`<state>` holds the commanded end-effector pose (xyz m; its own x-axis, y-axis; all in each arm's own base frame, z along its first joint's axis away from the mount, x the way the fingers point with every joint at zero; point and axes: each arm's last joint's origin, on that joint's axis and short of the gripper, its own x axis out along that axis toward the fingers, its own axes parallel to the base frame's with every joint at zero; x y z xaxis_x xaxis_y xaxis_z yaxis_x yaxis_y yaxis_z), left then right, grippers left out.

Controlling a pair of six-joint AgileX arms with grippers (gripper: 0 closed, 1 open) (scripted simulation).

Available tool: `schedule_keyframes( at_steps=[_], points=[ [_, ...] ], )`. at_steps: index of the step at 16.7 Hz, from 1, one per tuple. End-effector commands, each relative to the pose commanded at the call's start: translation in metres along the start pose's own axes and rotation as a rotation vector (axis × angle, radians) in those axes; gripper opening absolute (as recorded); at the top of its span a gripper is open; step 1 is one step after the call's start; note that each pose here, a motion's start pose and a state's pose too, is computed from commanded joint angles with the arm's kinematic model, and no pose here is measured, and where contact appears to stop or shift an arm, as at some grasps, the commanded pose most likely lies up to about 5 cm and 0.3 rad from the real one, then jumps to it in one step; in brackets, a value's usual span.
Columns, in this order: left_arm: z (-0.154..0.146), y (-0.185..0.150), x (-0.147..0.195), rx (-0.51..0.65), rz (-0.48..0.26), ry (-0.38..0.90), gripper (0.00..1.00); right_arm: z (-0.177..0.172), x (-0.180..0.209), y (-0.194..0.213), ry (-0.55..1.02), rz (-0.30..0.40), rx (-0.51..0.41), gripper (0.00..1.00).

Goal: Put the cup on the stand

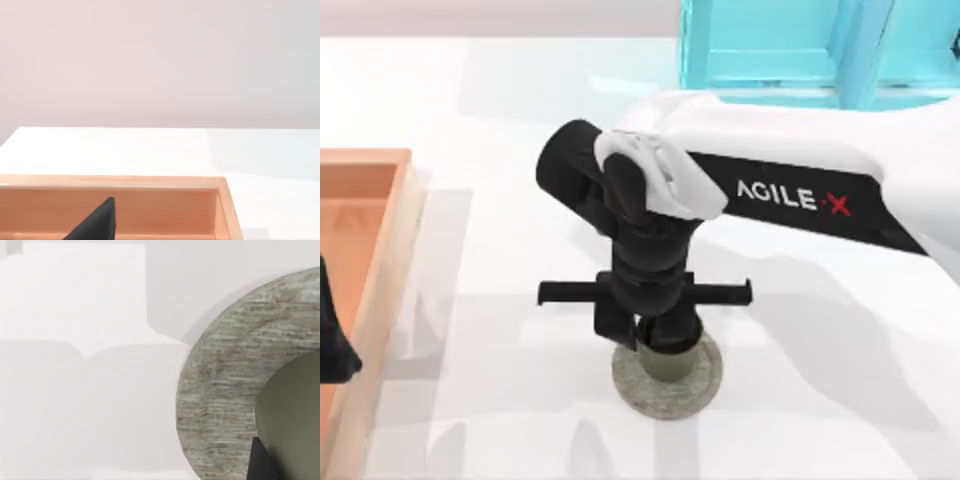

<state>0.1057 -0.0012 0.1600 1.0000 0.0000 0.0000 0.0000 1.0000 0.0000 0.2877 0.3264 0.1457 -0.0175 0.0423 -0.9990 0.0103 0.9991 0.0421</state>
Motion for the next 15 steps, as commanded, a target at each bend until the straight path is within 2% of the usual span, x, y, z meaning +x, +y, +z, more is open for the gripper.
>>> schedule_keyframes(
  at_steps=[12, 15],
  points=[
    [0.0, 0.0, 0.0, 0.0, 0.0, 0.0, 1.0, 0.0, 0.0, 0.0, 0.0, 0.0, 0.0, 0.98],
    [0.0, 0.0, 0.0, 0.0, 0.0, 0.0, 1.0, 0.0, 0.0, 0.0, 0.0, 0.0, 0.0, 1.0]
  ],
)
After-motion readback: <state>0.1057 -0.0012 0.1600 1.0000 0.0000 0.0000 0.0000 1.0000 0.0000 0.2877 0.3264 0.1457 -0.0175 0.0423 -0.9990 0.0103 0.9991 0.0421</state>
